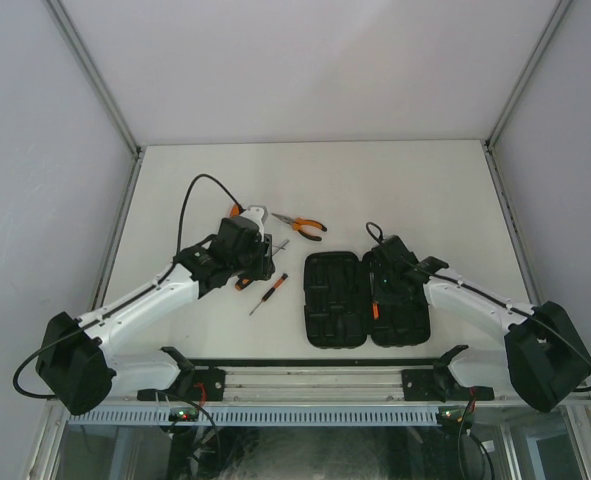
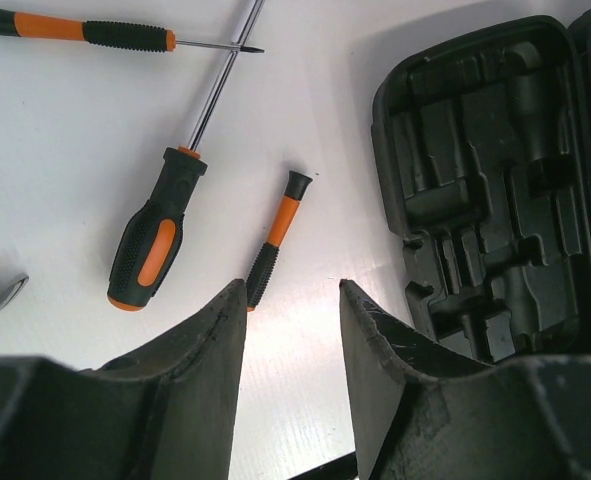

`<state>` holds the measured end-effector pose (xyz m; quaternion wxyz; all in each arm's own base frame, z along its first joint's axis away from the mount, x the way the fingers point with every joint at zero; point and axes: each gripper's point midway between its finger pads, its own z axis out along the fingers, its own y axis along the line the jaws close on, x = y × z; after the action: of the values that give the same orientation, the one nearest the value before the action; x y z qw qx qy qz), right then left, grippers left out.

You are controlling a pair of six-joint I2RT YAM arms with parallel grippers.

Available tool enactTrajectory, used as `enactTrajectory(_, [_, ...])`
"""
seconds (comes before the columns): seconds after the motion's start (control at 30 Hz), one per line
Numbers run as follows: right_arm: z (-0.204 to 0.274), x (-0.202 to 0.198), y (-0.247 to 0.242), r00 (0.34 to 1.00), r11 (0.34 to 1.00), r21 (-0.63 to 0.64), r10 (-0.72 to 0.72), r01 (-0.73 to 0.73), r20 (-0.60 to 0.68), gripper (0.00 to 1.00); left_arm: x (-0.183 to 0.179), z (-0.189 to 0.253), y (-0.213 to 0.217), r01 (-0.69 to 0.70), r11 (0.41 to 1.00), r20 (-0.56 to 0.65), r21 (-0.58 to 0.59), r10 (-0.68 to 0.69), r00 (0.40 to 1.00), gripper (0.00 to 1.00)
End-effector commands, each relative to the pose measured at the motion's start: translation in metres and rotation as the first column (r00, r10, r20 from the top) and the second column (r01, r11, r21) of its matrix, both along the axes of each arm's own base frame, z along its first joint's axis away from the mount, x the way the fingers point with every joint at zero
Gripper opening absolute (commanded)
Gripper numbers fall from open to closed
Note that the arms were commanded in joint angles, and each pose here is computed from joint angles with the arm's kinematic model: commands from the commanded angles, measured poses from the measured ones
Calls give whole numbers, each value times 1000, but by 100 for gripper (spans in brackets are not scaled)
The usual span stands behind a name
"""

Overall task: Sort the tools into containers
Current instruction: Adjust the utility knife in the storage box.

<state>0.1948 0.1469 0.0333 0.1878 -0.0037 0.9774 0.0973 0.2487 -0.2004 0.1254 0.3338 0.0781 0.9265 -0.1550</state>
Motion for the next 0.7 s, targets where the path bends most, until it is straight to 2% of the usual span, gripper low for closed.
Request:
enactTrajectory(0.0, [3, -1, 0, 1000, 1000, -5, -6, 6, 4, 7, 7, 10, -1, -20, 1000, 31, -22, 21, 999, 46])
enactTrajectory(0.13, [14, 1, -2, 999, 1000, 12, -18, 17, 39, 8, 8, 11, -1, -22, 999, 31, -26, 23, 999, 46])
enactTrajectory(0.43, [44, 8, 14, 992, 992, 121, 22, -37, 124, 21, 9, 21, 2, -44, 997, 49, -65, 48, 998, 47])
enactTrajectory(0.67, [60, 13, 7, 980, 994, 109, 4, -26, 201, 24, 9, 27, 19, -109, 990, 73, -89, 116, 991, 48])
